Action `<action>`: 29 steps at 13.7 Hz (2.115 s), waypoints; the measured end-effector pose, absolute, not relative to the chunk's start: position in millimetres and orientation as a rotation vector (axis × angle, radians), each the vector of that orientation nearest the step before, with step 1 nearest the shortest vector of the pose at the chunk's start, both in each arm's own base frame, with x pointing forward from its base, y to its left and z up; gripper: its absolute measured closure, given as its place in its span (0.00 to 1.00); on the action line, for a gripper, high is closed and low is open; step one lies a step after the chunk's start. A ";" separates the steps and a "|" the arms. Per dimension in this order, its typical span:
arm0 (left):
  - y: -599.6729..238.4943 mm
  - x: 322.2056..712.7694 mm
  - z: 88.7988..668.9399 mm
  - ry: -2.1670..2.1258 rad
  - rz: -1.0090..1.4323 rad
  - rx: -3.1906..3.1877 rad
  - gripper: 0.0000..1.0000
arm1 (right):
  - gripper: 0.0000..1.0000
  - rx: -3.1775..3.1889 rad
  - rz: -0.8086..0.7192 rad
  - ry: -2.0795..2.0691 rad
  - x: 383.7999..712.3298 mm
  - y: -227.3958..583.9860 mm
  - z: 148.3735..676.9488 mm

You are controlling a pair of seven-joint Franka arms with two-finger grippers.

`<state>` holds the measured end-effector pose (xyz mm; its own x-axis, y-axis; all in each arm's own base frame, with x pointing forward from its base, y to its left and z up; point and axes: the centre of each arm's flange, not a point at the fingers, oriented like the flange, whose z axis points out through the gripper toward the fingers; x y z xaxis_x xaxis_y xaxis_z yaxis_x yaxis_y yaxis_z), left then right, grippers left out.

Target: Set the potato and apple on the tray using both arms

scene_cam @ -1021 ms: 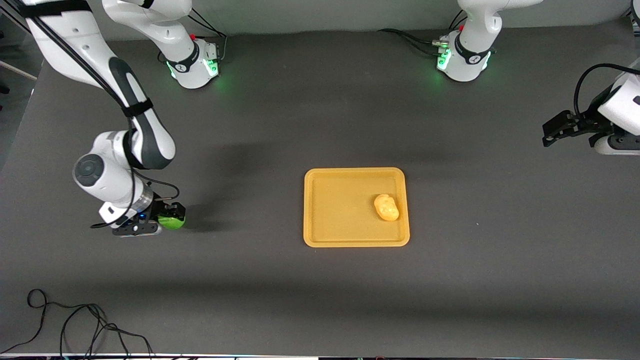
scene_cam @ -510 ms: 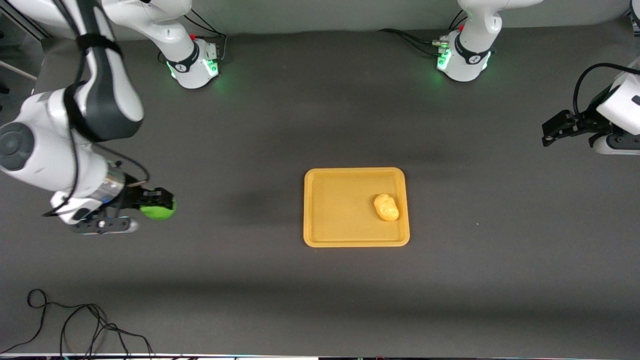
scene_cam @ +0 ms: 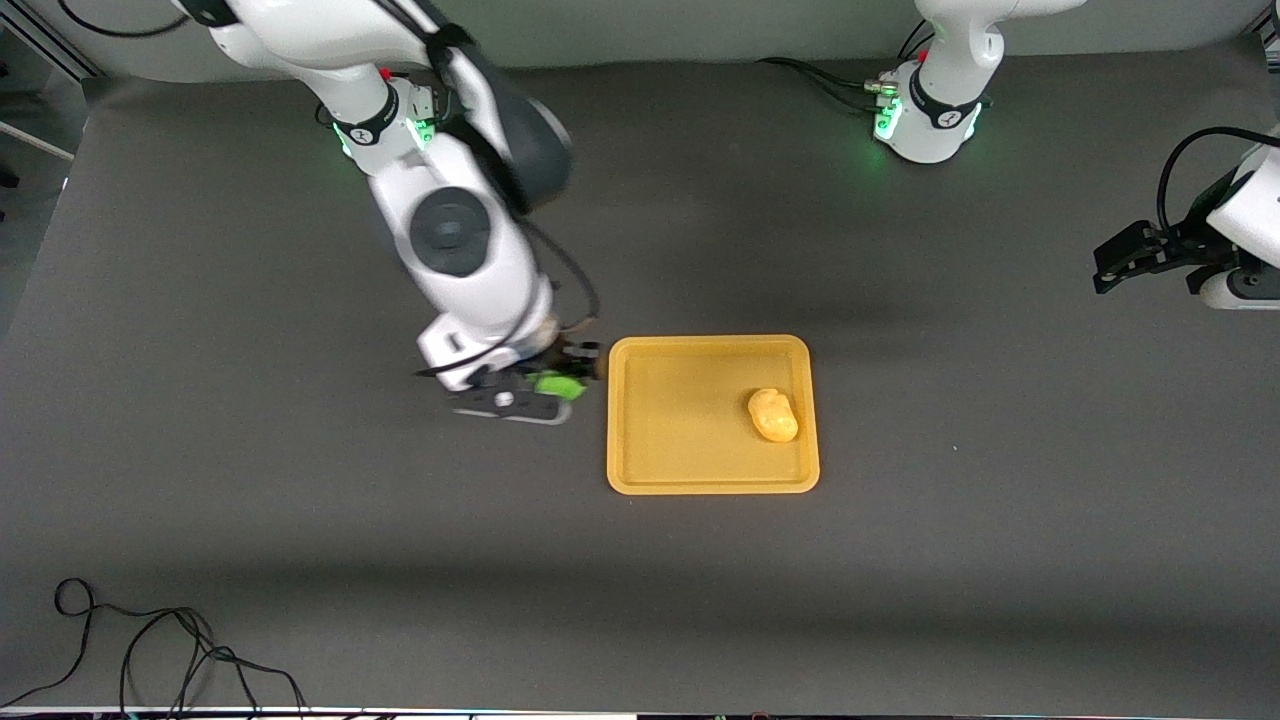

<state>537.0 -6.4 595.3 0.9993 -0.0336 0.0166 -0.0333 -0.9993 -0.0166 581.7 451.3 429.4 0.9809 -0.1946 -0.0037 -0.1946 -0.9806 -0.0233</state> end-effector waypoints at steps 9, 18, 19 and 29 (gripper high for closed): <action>-6.3 537.0 595.1 0.053 -0.026 -3.124 0.00 | 0.25 -3.047 -0.206 0.269 572.7 562.4 256.4; -6.3 536.9 595.0 0.053 -0.024 -3.124 0.00 | 0.26 -3.093 -0.237 0.230 572.7 559.9 198.5; -6.3 536.9 595.0 0.053 -0.024 -3.124 0.00 | 0.26 -3.094 -0.237 0.230 572.7 559.8 198.2; -6.2 536.7 594.8 0.053 -0.022 -3.124 0.00 | 0.00 -3.139 -0.198 0.315 578.0 536.5 372.1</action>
<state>536.7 -6.2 594.8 0.9993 -0.0340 0.0140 -0.0337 -0.9993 -0.0168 578.0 536.5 372.1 0.9723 -0.1967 0.1264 -0.1992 -0.9799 0.0072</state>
